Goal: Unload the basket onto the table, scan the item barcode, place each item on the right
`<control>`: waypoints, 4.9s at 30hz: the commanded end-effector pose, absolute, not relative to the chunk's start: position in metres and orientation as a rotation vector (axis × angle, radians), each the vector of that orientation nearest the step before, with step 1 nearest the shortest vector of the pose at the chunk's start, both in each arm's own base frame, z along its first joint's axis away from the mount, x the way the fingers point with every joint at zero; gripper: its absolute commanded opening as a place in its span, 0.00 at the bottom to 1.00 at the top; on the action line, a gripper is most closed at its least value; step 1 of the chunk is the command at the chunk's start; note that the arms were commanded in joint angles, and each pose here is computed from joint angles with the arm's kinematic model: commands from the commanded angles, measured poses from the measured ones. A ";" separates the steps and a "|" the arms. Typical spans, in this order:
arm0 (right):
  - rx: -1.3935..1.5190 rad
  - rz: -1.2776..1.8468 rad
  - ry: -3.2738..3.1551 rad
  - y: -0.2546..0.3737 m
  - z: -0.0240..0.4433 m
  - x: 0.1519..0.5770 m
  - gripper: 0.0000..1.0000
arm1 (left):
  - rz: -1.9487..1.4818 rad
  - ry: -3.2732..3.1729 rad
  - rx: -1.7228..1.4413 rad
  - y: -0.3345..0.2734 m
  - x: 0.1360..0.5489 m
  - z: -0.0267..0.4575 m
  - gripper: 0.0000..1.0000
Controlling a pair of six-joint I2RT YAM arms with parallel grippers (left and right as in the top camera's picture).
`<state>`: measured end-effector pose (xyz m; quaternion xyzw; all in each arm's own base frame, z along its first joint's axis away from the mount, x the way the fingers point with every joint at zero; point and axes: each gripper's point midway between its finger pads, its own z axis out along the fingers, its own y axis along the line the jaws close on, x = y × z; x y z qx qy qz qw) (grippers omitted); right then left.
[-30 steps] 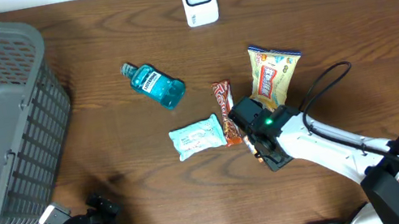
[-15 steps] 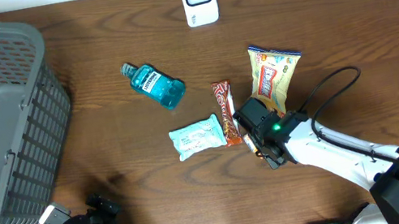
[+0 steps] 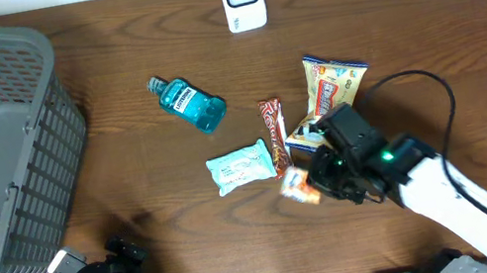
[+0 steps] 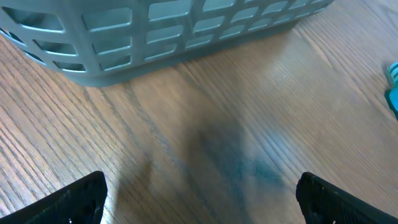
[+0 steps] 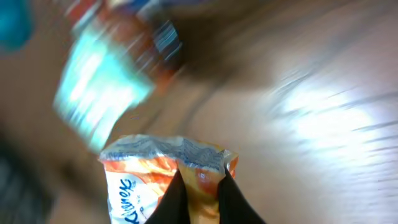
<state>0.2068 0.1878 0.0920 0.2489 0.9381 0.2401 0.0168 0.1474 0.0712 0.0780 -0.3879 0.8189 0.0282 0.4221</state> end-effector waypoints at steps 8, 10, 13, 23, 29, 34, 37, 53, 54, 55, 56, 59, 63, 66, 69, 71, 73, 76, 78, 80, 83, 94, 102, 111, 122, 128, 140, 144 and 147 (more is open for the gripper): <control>0.356 1.733 3.051 0.250 0.190 0.129 0.01 | 0.087 2.087 -0.979 0.071 0.141 0.070 0.98; 0.417 1.812 3.080 0.253 0.197 0.123 0.01 | 0.087 2.087 -0.979 0.071 0.141 0.070 0.98; 0.541 1.868 3.120 0.254 0.203 0.118 0.01 | 0.087 2.087 -0.979 0.071 0.141 0.070 0.98; 0.700 1.906 3.165 0.255 0.209 0.114 0.01 | 0.088 2.087 -0.979 0.071 0.141 0.070 0.98; 0.963 1.866 3.176 0.252 0.207 0.120 0.01 | 0.087 2.087 -0.979 0.071 0.141 0.070 0.98; 0.979 1.836 3.165 0.251 0.204 0.123 0.01 | 0.087 2.087 -0.979 0.071 0.141 0.070 0.98; 0.979 1.836 3.165 0.251 0.204 0.123 0.01 | 0.088 2.087 -0.979 0.071 0.141 0.070 0.98; 0.977 1.771 3.144 0.250 0.197 0.129 0.02 | 0.088 2.087 -0.979 0.071 0.141 0.070 0.98; 0.990 1.736 3.134 0.249 0.194 0.132 0.01 | 0.088 2.086 -0.980 0.071 0.141 0.070 0.98; 1.005 1.693 3.120 0.248 0.189 0.135 0.01 | 0.088 2.087 -0.979 0.071 0.141 0.070 0.98; 1.026 1.630 3.100 0.245 0.183 0.140 0.01 | 0.088 2.087 -0.979 0.071 0.141 0.070 0.98; 1.071 1.426 3.029 0.235 0.163 0.157 0.01 | 0.088 2.087 -0.979 0.071 0.141 0.070 0.98; 0.958 1.217 2.953 0.221 0.145 0.176 0.01 | 0.088 2.087 -0.979 0.071 0.141 0.070 0.98; 0.823 1.085 2.907 0.210 0.136 0.189 0.01 | 0.088 2.087 -0.979 0.071 0.141 0.070 0.98; 0.660 0.915 2.842 0.194 0.128 0.206 0.01 | 0.088 2.087 -0.979 0.071 0.141 0.070 0.98; 0.588 0.842 2.809 0.187 0.126 0.214 0.01 | 0.088 2.087 -0.979 0.071 0.141 0.070 0.98; 0.482 0.783 2.747 0.183 0.129 0.227 0.01 | 0.088 2.087 -0.979 0.071 0.141 0.070 0.98; 0.390 0.638 2.560 0.171 0.141 0.266 0.01 | 0.088 2.086 -0.980 0.071 0.141 0.070 0.98; 0.373 0.552 2.457 0.162 0.149 0.287 0.01 | 0.088 2.087 -0.979 0.071 0.141 0.070 0.98; 0.355 0.452 2.349 0.152 0.159 0.309 0.01 | 0.088 2.087 -0.979 0.071 0.141 0.070 0.98; 0.380 0.337 2.231 0.139 0.167 0.334 0.01 | 0.088 2.087 -0.979 0.071 0.141 0.070 0.98; 0.208 0.338 1.878 0.179 0.180 0.430 0.01 | 0.088 2.087 -0.979 0.071 0.141 0.070 0.98; 0.131 0.425 1.719 0.194 0.174 0.497 0.01 | 0.088 2.087 -0.979 0.071 0.141 0.070 0.98; 0.063 0.406 1.650 0.216 0.175 0.600 0.01 | 0.088 2.087 -0.979 0.071 0.141 0.070 0.98; -0.019 0.324 1.658 0.244 0.142 0.667 0.01 | 0.088 2.087 -0.979 0.071 0.141 0.070 0.98; -0.022 0.289 1.690 0.242 0.132 0.669 0.01 | 0.088 2.087 -0.979 0.071 0.141 0.070 0.98; 0.001 0.163 1.763 0.220 0.179 0.658 0.01 | 0.088 2.087 -0.979 0.071 0.141 0.070 0.98; 0.057 0.060 1.819 0.186 0.231 0.638 0.01 | 0.088 2.087 -0.979 0.071 0.141 0.070 0.98; 0.145 -0.107 1.881 0.138 0.256 0.616 0.01 | 0.088 2.087 -0.979 0.071 0.141 0.070 0.98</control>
